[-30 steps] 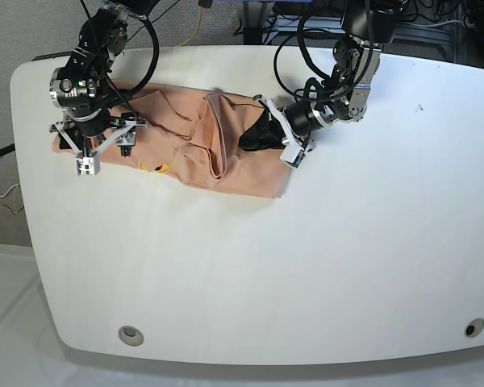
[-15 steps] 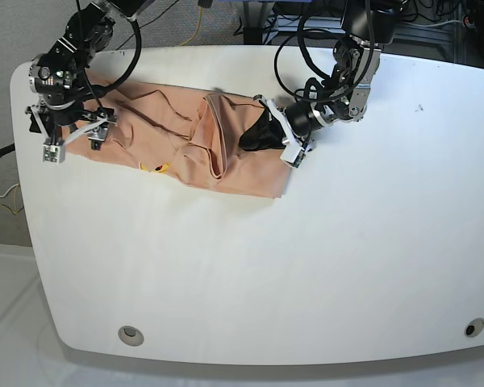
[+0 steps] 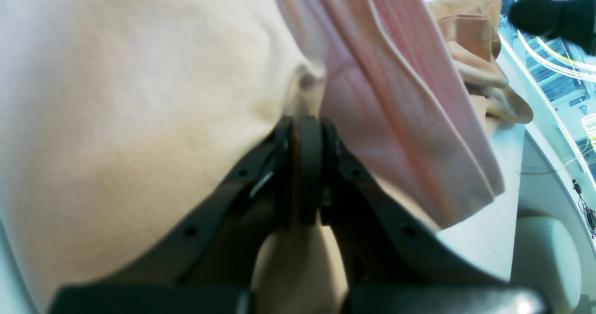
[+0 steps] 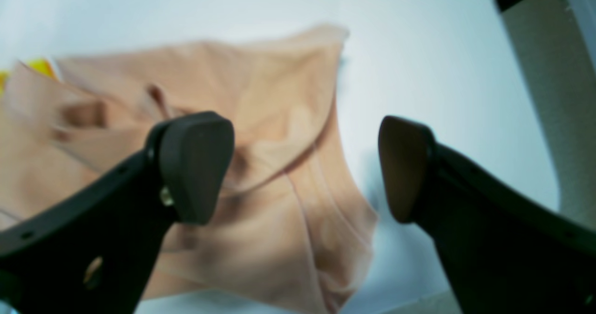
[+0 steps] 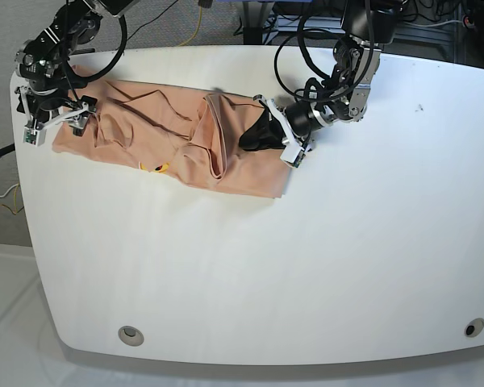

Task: Fold the T-shirt properly
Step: 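Open the right gripper and regrasp the strip end near the table edge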

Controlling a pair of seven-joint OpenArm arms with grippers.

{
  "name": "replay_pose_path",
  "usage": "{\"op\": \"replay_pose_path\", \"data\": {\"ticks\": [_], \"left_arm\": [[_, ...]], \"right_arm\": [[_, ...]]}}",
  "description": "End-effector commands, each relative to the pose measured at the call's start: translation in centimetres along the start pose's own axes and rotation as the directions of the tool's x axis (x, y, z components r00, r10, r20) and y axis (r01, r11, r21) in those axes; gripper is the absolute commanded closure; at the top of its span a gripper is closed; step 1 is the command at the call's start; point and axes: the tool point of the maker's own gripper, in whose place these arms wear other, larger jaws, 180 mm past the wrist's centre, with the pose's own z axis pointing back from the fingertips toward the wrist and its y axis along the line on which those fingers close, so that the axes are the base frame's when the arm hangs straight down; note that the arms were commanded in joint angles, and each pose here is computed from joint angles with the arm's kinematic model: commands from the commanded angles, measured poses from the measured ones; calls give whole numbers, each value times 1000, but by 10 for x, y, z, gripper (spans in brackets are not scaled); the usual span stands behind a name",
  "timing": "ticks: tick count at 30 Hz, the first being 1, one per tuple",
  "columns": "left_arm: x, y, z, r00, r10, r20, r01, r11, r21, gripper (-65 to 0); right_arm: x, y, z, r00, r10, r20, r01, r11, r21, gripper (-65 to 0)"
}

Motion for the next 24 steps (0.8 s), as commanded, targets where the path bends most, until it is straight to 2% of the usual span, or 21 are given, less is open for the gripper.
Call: {"op": "replay_pose_path", "data": {"ticks": [1, 9, 24], "left_arm": [[-19, 12, 4, 995, -15, -94, 20, 998, 52, -25], [-19, 12, 4, 995, -15, -94, 20, 998, 52, -25], [-19, 12, 4, 995, -15, -94, 20, 998, 52, -25]], "right_arm": [[3, -8, -2, 999, -19, 29, 19, 1000, 0, -488], [-29, -7, -19, 998, -51, -43, 54, 997, 52, -488], [-39, -1, -29, 995, -71, -68, 78, 991, 106, -488]]}}
